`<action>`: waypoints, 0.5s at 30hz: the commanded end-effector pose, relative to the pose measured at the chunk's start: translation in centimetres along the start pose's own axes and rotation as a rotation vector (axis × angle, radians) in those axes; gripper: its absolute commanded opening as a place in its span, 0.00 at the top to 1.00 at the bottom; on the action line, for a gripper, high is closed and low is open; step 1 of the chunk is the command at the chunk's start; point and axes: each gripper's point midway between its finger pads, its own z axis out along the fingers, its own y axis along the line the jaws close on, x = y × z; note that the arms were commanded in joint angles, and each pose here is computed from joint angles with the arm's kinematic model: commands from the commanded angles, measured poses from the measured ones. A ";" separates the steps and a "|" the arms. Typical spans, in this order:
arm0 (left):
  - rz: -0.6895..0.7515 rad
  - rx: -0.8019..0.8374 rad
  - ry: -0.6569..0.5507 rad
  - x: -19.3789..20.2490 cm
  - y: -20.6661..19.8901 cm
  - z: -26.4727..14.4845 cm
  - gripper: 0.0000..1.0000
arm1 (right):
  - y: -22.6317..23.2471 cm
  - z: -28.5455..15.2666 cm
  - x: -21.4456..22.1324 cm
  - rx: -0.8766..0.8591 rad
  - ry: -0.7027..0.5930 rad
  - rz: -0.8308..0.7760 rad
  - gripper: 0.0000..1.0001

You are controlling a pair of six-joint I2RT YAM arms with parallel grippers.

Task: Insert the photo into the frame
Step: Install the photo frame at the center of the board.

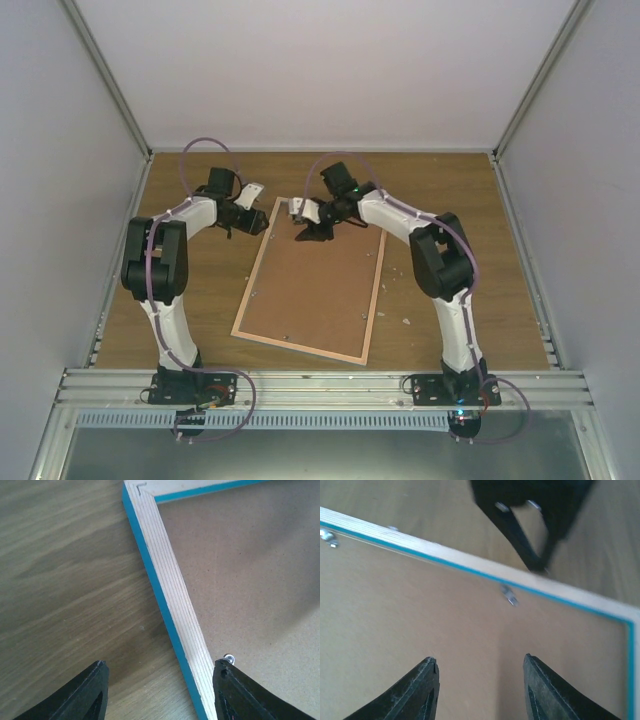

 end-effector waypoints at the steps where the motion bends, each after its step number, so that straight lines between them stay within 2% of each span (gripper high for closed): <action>1: -0.087 0.047 0.009 1.0 0.3 0.7 0.41 | 2.1 2.6 -1.4 -0.074 -0.070 -0.195 0.51; 6: -0.141 0.081 0.011 2.0 0.7 0.8 0.41 | 2.4 4.8 -2.6 -0.119 -0.104 -0.260 0.50; 15: -0.138 0.080 0.018 2.7 0.7 0.9 0.41 | 2.1 8.3 -1.8 -0.141 -0.072 -0.277 0.50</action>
